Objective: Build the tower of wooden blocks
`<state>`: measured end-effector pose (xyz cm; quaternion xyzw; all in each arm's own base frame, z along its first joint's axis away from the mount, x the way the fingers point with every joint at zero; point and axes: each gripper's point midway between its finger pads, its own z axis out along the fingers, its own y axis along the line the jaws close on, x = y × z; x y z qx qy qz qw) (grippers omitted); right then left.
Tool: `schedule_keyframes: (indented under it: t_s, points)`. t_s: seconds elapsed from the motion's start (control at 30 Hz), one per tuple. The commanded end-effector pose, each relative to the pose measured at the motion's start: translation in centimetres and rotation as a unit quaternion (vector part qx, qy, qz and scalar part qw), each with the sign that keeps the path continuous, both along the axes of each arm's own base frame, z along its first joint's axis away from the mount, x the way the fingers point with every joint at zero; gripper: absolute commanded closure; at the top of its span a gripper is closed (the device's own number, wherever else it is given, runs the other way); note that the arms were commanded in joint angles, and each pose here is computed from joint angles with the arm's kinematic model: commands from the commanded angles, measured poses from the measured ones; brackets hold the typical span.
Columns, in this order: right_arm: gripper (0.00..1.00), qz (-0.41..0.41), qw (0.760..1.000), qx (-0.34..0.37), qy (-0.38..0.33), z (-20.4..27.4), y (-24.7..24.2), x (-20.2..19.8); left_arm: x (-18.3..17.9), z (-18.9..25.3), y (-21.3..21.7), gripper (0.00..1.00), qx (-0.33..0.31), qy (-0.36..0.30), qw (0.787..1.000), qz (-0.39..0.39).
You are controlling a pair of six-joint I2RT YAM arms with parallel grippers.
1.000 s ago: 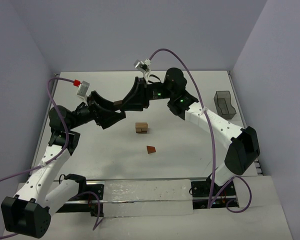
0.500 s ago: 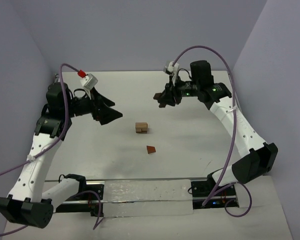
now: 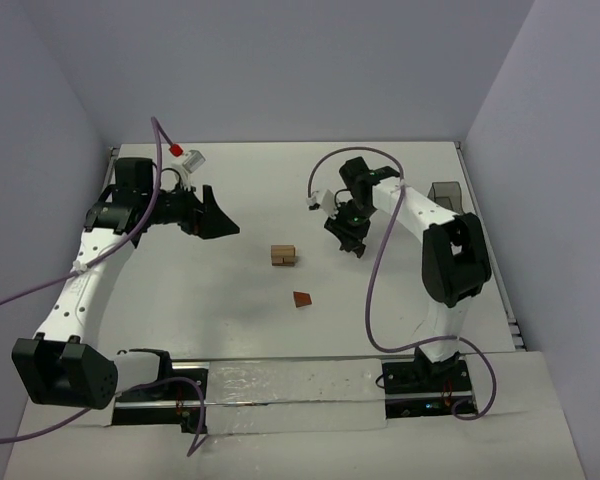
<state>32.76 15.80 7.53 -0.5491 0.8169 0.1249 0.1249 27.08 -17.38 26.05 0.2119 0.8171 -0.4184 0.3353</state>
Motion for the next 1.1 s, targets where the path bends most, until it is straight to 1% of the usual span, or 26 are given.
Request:
schedule_keyframes:
  t_s: [0.0, 0.13, 0.23, 0.33, 0.43, 0.47, 0.53, 0.57, 0.6, 0.67, 0.73, 0.77, 0.8, 1.03, 1.07]
  points:
    - [0.99, 0.041, 0.999, -0.034, -0.008, -0.3, 0.0, 1.4, -0.5, 0.3, 0.3, 0.01, -0.002, -0.010, 1.000, -0.001]
    - [0.98, 0.050, 0.998, -0.047, -0.005, -2.4, 0.0, 1.6, -0.5, 0.6, 0.2, 0.01, -0.009, -0.014, 1.000, -0.004]
    - [0.95, 0.048, 0.998, -0.038, -0.015, -3.6, 0.6, 1.8, -0.4, 0.7, 0.2, 0.01, -0.013, -0.015, 1.000, -0.004]
    - [0.89, 0.041, 0.998, -0.030, -0.023, -4.4, 1.0, 2.0, -0.2, 0.8, 0.2, 0.01, -0.016, -0.012, 1.000, -0.004]
    - [0.76, 0.036, 0.999, -0.018, -0.026, -4.7, 1.5, 2.1, -0.2, 1.1, 0.1, 0.01, -0.019, -0.015, 1.000, -0.006]
    - [0.69, 0.036, 0.999, -0.016, -0.027, -4.7, 1.6, 2.1, -0.1, 1.1, 0.1, 0.01, -0.020, -0.015, 1.000, -0.005]
    - [0.51, 0.033, 0.999, -0.014, -0.028, -4.8, 1.6, 2.0, -0.1, 1.0, 0.1, 0.01, -0.021, -0.014, 1.000, -0.005]
    - [0.43, 0.032, 0.999, -0.013, -0.030, -4.9, 1.6, 2.0, -0.1, 1.0, 0.1, 0.01, -0.022, -0.013, 1.000, -0.005]
    - [0.39, 0.029, 0.999, -0.013, -0.033, -4.9, 1.5, 2.0, -0.2, 1.0, 0.1, 0.01, -0.022, -0.013, 1.000, -0.005]
    - [0.20, 0.021, 0.999, -0.008, -0.037, -4.8, 1.4, 2.0, -0.1, 1.0, 0.1, 0.01, -0.023, -0.014, 1.000, -0.006]
    - [0.07, 0.016, 0.999, -0.003, -0.039, -4.8, 1.3, 1.8, -0.1, 1.1, 0.0, 0.01, -0.025, -0.014, 1.000, -0.006]
    - [0.02, 0.014, 0.999, 0.000, -0.042, -4.6, 1.2, 1.8, -0.1, 1.1, 0.0, 0.01, -0.026, -0.014, 1.000, -0.006]
    - [0.00, 0.012, 0.999, 0.004, -0.045, -4.4, 1.1, 1.7, -0.1, 1.2, 0.0, 0.01, -0.027, -0.016, 0.999, -0.007]
    - [0.01, -0.006, 0.998, 0.029, -0.058, -4.0, 0.2, 1.1, 0.1, 1.3, -0.2, 0.01, -0.034, -0.022, 0.999, -0.007]
    - [0.02, -0.013, 0.997, 0.037, -0.070, -3.6, 0.1, 1.4, 0.2, 1.3, -0.2, 0.01, -0.036, -0.021, 0.999, -0.007]
